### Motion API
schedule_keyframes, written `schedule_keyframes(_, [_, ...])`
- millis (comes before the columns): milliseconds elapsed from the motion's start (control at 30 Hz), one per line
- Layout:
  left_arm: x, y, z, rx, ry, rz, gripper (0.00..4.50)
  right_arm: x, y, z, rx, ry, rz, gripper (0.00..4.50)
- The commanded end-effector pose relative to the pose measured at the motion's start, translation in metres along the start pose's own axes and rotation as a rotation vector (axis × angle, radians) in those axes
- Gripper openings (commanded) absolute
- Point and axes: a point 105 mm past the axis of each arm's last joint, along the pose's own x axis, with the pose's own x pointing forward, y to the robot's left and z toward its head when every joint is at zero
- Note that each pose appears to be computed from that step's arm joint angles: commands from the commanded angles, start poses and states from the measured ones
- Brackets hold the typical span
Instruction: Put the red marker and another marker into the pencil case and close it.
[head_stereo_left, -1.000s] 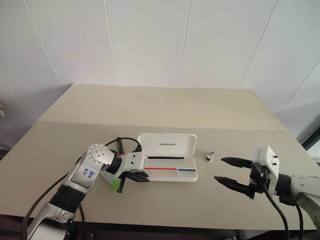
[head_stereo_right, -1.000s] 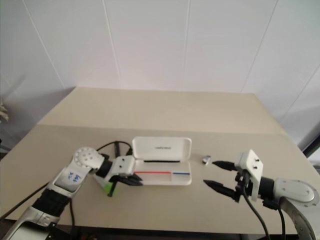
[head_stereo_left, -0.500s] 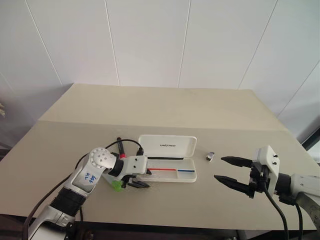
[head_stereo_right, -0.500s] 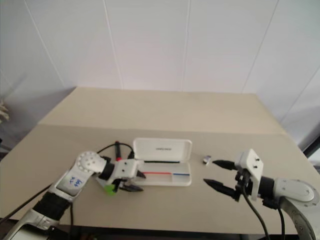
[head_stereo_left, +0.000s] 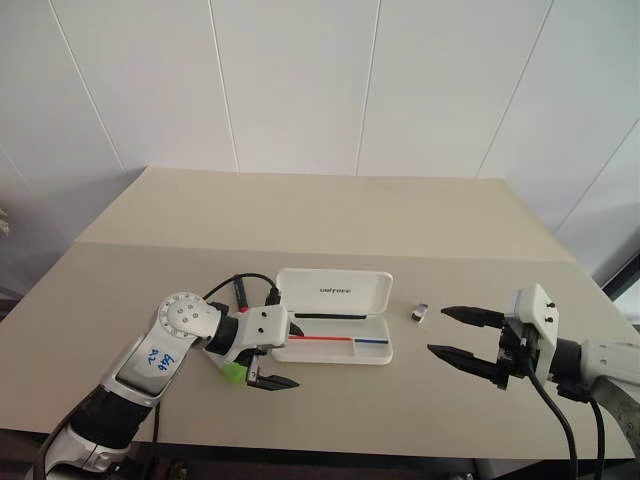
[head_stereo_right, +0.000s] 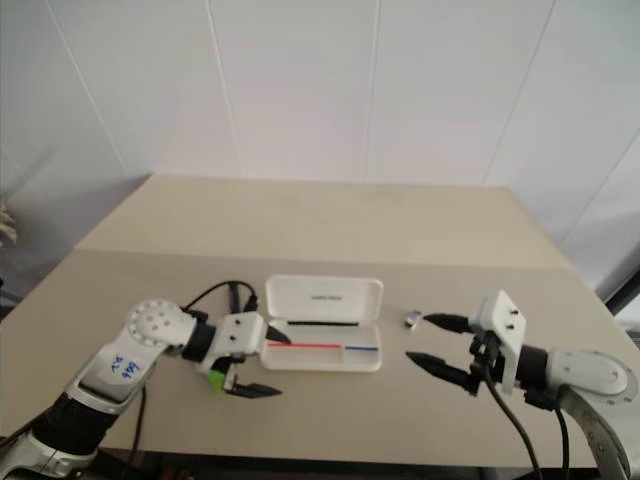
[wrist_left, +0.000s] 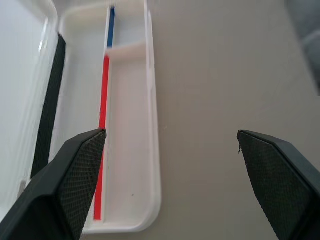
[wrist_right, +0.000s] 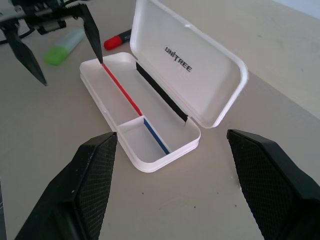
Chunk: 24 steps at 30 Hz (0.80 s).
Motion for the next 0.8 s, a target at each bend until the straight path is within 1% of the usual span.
schedule_keyframes(33, [-0.011, -0.003, 0.018, 0.013, -0.052, 0.011, 4.47, 0.001, -0.001, 0.006, -0.037, -0.004, 0.016, 4.5])
schedule_keyframes(100, [-0.015, -0.002, 0.023, 0.0, -0.082, 0.025, 4.47, 0.003, 0.0, 0.005, -0.034, -0.007, 0.02, 4.5])
schedule_keyframes(200, [-0.025, 0.007, 0.029, -0.029, -0.135, 0.093, 4.47, 0.006, 0.003, 0.004, -0.027, -0.015, 0.028, 4.5])
schedule_keyframes(300, [-0.036, 0.023, 0.038, -0.071, -0.229, 0.222, 4.47, 0.007, 0.005, 0.004, -0.023, -0.023, 0.032, 4.5])
schedule_keyframes(400, [-0.048, 0.042, 0.04, -0.168, -0.324, 0.411, 4.47, 0.009, 0.008, 0.005, -0.016, -0.031, 0.05, 4.5])
schedule_keyframes(533, [-0.057, 0.052, 0.02, -0.332, -0.282, 0.585, 4.47, 0.011, 0.008, 0.007, -0.016, -0.037, 0.073, 4.5])
schedule_keyframes(700, [-0.059, 0.037, 0.006, -0.435, -0.213, 0.604, 4.47, 0.013, 0.002, 0.009, -0.035, -0.029, 0.107, 4.5])
schedule_keyframes(800, [-0.064, 0.034, 0.003, -0.462, -0.195, 0.626, 4.47, 0.015, -0.002, 0.012, -0.048, -0.036, 0.122, 4.5])
